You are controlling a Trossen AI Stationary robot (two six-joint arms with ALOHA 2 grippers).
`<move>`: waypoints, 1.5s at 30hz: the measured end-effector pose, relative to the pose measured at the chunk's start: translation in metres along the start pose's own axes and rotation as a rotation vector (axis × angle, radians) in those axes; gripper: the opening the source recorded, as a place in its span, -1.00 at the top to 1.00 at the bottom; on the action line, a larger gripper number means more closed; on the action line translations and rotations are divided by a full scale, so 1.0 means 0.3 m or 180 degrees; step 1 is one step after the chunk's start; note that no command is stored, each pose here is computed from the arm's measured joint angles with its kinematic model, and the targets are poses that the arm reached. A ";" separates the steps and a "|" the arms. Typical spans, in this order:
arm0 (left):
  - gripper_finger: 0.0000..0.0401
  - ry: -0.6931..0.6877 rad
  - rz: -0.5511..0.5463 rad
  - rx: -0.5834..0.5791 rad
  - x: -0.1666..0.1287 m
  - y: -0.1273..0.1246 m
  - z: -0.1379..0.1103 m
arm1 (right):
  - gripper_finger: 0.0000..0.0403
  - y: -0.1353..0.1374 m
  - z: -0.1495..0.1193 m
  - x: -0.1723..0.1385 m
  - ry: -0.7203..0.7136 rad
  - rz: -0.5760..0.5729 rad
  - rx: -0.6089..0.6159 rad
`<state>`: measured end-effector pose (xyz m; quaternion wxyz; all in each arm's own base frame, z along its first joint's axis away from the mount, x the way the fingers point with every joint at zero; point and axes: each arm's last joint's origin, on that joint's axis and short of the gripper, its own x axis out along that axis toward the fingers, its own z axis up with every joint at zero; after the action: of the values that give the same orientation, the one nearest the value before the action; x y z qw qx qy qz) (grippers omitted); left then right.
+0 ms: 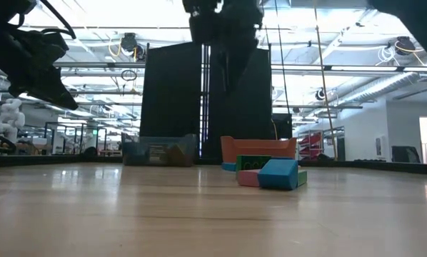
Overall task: Sort blocks by size
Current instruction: Put the small green game piece into the black bin
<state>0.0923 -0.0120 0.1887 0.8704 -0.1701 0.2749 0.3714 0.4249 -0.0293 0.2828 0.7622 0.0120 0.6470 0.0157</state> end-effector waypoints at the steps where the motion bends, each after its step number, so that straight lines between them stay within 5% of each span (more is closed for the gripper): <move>1: 1.00 -0.0005 0.0002 0.0000 0.000 0.000 0.000 | -0.09 0.035 0.002 0.017 0.0013 0.0019 -0.0135; 10: 1.00 -0.0011 0.0005 -0.0001 0.000 0.000 0.000 | -0.09 0.204 -0.011 0.211 -0.0020 0.0092 -0.0832; 23: 1.00 -0.0009 0.0005 0.0000 0.000 0.000 0.000 | -0.07 0.198 -0.093 0.414 0.0127 0.0078 -0.0701; 28: 1.00 -0.0009 0.0003 -0.0001 0.000 0.000 0.000 | 0.29 0.172 -0.083 0.446 -0.0026 0.0058 -0.0408; 31: 1.00 -0.0008 0.0004 -0.0002 0.000 0.000 0.000 | 0.65 0.159 -0.079 0.450 -0.0051 0.0054 -0.0353; 38: 1.00 0.0000 -0.0002 -0.0001 0.000 0.000 0.000 | 0.64 0.129 -0.034 0.405 -0.0237 0.0074 -0.0159; 45: 1.00 0.0006 -0.0006 -0.0002 0.000 0.000 0.000 | 0.64 0.004 0.142 0.169 -0.1433 -0.0259 -0.0024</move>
<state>0.0923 -0.0120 0.1887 0.8704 -0.1710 0.2754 0.3706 0.4752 -0.0259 0.2397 0.8874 -0.0138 0.4605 -0.0156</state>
